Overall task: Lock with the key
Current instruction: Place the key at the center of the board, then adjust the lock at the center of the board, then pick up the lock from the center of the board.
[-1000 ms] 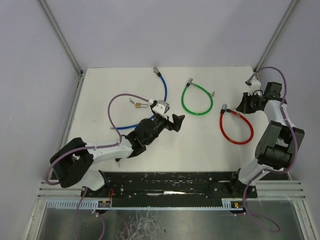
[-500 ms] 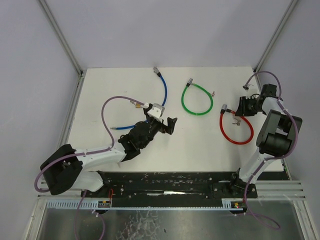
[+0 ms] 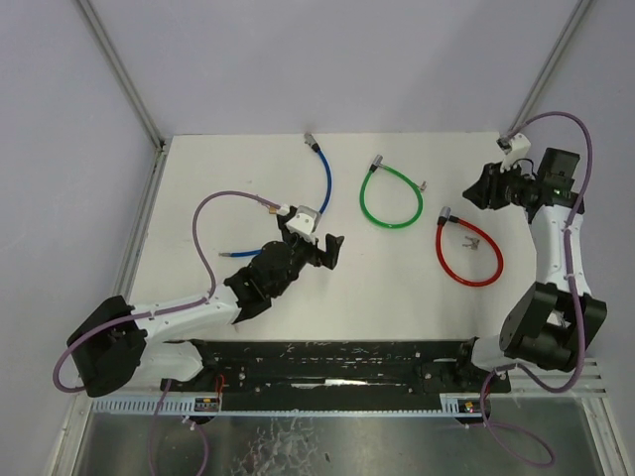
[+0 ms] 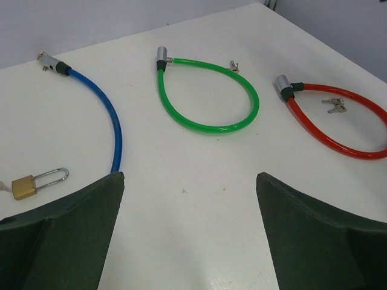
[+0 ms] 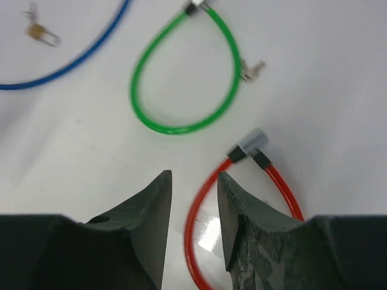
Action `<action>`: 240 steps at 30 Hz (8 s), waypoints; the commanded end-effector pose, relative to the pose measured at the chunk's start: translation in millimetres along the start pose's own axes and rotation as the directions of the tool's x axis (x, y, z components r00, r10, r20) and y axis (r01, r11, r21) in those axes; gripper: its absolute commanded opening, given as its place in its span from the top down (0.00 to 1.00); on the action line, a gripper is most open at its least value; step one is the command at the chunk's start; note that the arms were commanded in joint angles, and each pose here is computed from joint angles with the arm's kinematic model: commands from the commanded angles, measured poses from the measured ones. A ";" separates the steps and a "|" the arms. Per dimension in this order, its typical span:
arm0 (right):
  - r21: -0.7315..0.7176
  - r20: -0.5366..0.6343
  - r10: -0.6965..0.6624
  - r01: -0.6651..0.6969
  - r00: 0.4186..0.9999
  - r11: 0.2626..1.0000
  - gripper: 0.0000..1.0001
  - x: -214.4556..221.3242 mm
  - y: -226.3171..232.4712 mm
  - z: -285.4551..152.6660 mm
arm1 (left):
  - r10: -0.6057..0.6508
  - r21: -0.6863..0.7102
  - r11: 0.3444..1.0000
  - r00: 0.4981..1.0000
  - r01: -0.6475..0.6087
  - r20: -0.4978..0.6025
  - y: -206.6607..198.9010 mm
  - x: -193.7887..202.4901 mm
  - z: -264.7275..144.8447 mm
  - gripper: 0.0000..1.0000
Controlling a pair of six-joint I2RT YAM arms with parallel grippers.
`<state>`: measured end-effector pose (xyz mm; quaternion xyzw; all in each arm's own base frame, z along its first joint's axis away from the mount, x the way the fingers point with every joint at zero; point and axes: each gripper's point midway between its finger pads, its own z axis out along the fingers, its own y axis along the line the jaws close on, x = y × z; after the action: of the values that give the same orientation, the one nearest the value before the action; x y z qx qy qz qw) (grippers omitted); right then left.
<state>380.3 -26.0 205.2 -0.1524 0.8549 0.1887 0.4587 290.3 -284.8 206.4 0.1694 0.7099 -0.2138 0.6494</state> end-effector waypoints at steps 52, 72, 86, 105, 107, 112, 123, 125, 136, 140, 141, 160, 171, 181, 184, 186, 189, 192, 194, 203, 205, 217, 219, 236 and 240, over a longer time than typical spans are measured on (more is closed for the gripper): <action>-0.577 0.207 -0.070 0.180 0.976 0.796 0.46 -15.5 191.1 -8.1 | -0.295 -0.324 0.933 0.848 0.157 -0.439 139.1 74.7 13.3 0.21; -0.584 0.197 -0.072 0.176 0.978 0.793 0.46 -13.3 190.6 -6.7 | -0.247 -0.431 0.902 0.842 0.019 -0.479 193.1 89.8 53.3 0.24; -0.583 0.189 -0.073 0.172 0.979 0.794 0.46 -11.6 189.1 -4.6 | -0.283 -0.473 0.881 0.786 -0.013 -0.549 247.6 111.9 92.8 0.47; -0.584 0.185 -0.075 0.171 0.980 0.794 0.46 -10.2 188.7 -3.6 | -0.298 -0.492 0.869 0.739 -0.052 -0.604 261.4 142.3 101.1 0.54; -0.582 0.184 -0.075 0.170 0.980 0.795 0.46 -10.2 188.3 -3.6 | -0.299 -0.494 0.868 0.738 -0.053 -0.605 262.2 143.4 100.7 0.55; -0.582 0.185 -0.076 0.171 0.980 0.795 0.46 -10.1 188.2 -3.4 | -0.302 -0.495 0.867 0.733 -0.053 -0.609 262.1 146.6 100.3 0.56; -0.581 0.186 -0.077 0.173 0.980 0.795 0.46 -10.4 188.1 -3.5 | -0.306 -0.492 0.869 0.718 -0.057 -0.625 262.0 154.6 99.2 0.59; -0.583 0.184 -0.076 0.171 0.980 0.795 0.46 -9.9 188.3 -3.5 | -0.307 -0.491 0.870 0.716 -0.056 -0.627 261.7 155.7 99.5 0.59; -0.584 0.183 -0.075 0.169 0.980 0.794 0.46 -10.1 188.4 -3.1 | -0.309 -0.492 0.869 0.723 -0.049 -0.618 261.1 152.2 99.7 0.84; -0.584 0.183 -0.076 0.171 0.980 0.793 0.46 -10.1 188.5 -3.1 | -0.309 -0.493 0.869 0.742 -0.034 -0.596 259.7 141.3 99.2 0.95; -0.585 0.182 -0.075 0.170 0.980 0.793 0.46 -9.7 188.6 -3.1 | -0.310 -0.496 0.868 0.747 -0.031 -0.589 259.4 138.9 97.8 0.97; -0.586 0.184 -0.076 0.172 0.980 0.792 0.46 -9.8 189.0 -3.6 | -0.335 -0.530 0.847 0.749 -0.025 -0.571 269.9 141.4 90.2 0.94; -0.586 0.183 -0.075 0.170 0.980 0.792 0.46 -9.4 189.0 -3.4 | -0.339 -0.525 0.850 0.736 -0.027 -0.587 269.8 147.1 87.8 0.66; -0.585 0.185 -0.077 0.173 0.980 0.792 0.46 -9.9 188.9 -3.5 | -0.344 -0.514 0.858 0.747 0.003 -0.569 263.0 132.6 85.6 0.58; -0.586 0.182 -0.076 0.170 0.980 0.792 0.46 -9.7 188.9 -3.4 | -0.345 -0.455 0.887 0.766 0.077 -0.543 244.3 112.8 85.1 0.56; -0.586 0.183 -0.077 0.171 0.980 0.792 0.46 -9.6 188.9 -3.4 | -0.350 -0.395 0.908 0.772 0.141 -0.530 226.2 102.9 83.6 0.55; -0.585 0.185 -0.079 0.174 0.980 0.792 0.46 -10.2 188.9 -3.9 | -0.349 -0.296 0.930 0.777 0.218 -0.524 194.6 93.1 79.8 0.54; -0.584 0.186 -0.081 0.177 0.979 0.793 0.46 -10.8 189.1 -4.3 | -0.317 -0.226 0.947 0.767 0.227 -0.558 161.4 98.0 69.1 0.52; -0.586 0.185 -0.080 0.176 0.979 0.791 0.46 -10.4 189.7 -4.7 | -0.285 -0.213 0.957 0.757 0.194 -0.588 143.8 106.7 57.5 0.51; -0.587 0.187 -0.081 0.177 0.979 0.790 0.46 -10.6 190.0 -5.3 | -0.300 -0.361 0.928 0.756 0.091 -0.581 125.9 115.0 -17.0 0.47; -0.585 0.187 -0.081 0.177 0.979 0.791 0.46 -10.6 189.8 -5.3 | -0.344 -0.430 0.898 0.756 0.092 -0.557 131.3 117.2 -37.3 0.44; -0.598 0.176 -0.071 0.164 0.982 0.785 0.46 -8.9 190.1 -3.6 | -0.603 -0.855 0.516 0.732 0.055 -0.317 180.4 174.8 -134.1 0.28; -0.600 0.171 -0.067 0.158 0.983 0.784 0.46 -7.8 190.0 -3.0 | -0.599 -0.886 0.464 0.744 0.021 -0.296 187.9 170.8 -142.6 0.27; -0.606 0.161 -0.061 0.147 0.985 0.782 0.46 -6.2 189.2 -0.9 | -0.692 -0.940 0.167 0.715 0.298 0.104 183.8 132.9 -183.4 0.08; -0.613 0.164 -0.059 0.149 0.985 0.776 0.46 -7.4 191.1 -2.9 | -0.686 -0.974 -0.024 0.706 0.223 0.179 188.9 143.5 -215.6 0.00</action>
<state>302.0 135.9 231.8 -0.3082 0.7237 0.4314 0.4417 220.1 -46.3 67.9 -0.4042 0.8368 0.0379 0.3674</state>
